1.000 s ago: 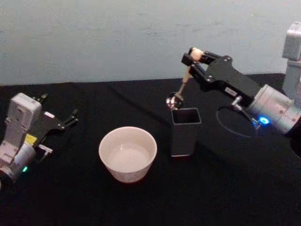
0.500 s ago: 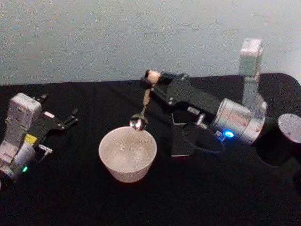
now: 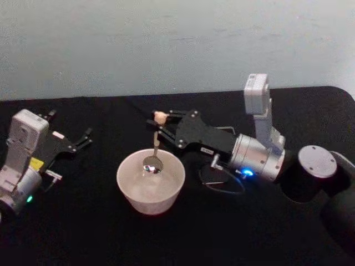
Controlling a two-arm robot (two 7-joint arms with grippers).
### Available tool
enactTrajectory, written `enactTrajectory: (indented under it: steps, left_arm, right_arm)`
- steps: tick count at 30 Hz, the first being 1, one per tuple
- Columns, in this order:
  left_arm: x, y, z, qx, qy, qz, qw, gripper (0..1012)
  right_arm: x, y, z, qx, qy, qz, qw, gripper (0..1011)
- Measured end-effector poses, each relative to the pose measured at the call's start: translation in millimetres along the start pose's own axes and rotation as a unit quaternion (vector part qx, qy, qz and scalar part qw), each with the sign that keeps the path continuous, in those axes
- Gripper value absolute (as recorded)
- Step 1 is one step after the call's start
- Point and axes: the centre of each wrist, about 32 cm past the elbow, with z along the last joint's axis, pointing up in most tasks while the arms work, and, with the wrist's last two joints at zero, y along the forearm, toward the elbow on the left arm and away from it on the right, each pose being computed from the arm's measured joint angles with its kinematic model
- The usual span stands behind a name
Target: Pick up the stirring spoon with one hand, stir inside the cup, then place it back in its original position.
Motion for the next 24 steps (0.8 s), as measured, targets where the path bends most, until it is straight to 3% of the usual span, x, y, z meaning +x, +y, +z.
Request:
enactTrajectory:
  steps: [7, 24]
  left_arm:
    - [0.0, 0.0, 0.0, 0.0, 0.0, 0.0, 1.0, 1001]
    - [0.0, 0.0, 0.0, 0.0, 0.0, 0.0, 1.0, 1001]
  right_arm:
    - [0.0, 3.7, -14.9, -0.021, 0.0, -0.005, 0.9998, 200]
    - [-1.8, 8.0, -26.2, -0.033, -0.004, -0.013, 0.9994, 200]
